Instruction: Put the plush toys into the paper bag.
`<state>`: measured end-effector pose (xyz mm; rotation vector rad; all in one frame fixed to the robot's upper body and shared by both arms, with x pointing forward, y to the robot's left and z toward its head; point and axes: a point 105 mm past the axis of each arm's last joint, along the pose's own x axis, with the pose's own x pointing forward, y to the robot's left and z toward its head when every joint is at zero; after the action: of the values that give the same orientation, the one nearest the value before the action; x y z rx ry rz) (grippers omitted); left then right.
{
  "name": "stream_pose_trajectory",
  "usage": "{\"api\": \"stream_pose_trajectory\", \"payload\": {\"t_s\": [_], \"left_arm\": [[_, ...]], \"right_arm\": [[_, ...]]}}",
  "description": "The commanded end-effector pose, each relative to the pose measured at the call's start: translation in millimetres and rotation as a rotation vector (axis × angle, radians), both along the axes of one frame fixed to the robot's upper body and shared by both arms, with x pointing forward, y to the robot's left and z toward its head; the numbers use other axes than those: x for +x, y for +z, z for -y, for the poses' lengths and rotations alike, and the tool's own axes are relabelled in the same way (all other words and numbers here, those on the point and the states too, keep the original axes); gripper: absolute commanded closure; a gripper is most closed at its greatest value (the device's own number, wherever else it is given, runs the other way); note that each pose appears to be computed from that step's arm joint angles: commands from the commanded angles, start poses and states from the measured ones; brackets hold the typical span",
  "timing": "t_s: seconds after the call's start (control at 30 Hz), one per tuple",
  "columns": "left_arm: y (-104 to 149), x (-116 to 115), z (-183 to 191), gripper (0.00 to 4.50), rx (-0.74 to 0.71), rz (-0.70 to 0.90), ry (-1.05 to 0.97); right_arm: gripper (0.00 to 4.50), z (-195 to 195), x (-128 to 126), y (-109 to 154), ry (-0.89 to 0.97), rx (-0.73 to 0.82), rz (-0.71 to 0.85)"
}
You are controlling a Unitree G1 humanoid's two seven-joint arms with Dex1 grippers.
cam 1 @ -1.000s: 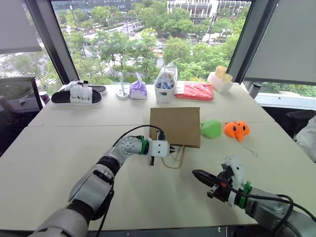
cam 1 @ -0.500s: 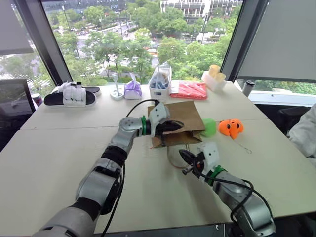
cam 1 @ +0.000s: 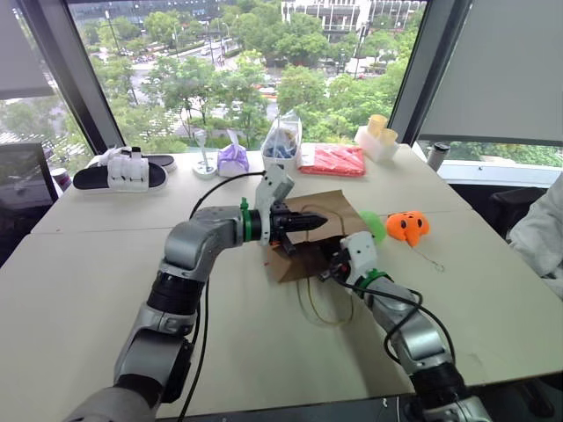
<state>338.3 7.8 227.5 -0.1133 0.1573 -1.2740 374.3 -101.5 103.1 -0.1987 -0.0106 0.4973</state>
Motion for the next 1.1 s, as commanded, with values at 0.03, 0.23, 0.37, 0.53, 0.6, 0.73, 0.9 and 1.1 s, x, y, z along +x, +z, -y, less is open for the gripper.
{"api": "stream_pose_trajectory", "payload": {"t_s": [0.03,0.23,0.37,0.53,0.6,0.73,0.9,1.1], "left_arm": [[15.2,-5.4,-0.3,4.48,-0.064,-0.096,0.055],[31.9,-10.0,4.1,4.48,-0.208,-0.292,0.069],[41.0,-8.3,0.7,4.48,-0.29,-0.372,0.081],[48.3,-8.6,-9.7,4.48,-0.31,-0.353,0.066],[51.5,-11.3,-16.0,4.48,-0.297,-0.305,0.041],[42.3,-13.4,-29.2,4.48,-0.207,-0.207,0.021],[41.8,-14.4,-36.8,4.48,-0.19,-0.129,-0.006],[41.3,-24.1,-40.5,4.48,-0.147,0.028,-0.08]], "right_arm": [[4.5,-12.5,8.6,8.9,0.041,-0.002,0.053],[4.5,-30.0,16.8,-3.2,0.065,-0.04,0.064],[4.5,-32.7,18.8,-7.7,0.076,-0.065,0.079],[4.5,-42.4,8.3,-10.0,0.185,-0.091,0.103],[4.5,-43.3,4.2,-11.7,0.223,-0.106,0.102],[4.5,-41.0,-3.6,-15.2,0.268,-0.112,0.085],[4.5,-40.6,-13.2,-22.0,0.29,-0.123,0.061],[4.5,-41.6,-17.3,-27.3,0.287,-0.133,0.041]]}}
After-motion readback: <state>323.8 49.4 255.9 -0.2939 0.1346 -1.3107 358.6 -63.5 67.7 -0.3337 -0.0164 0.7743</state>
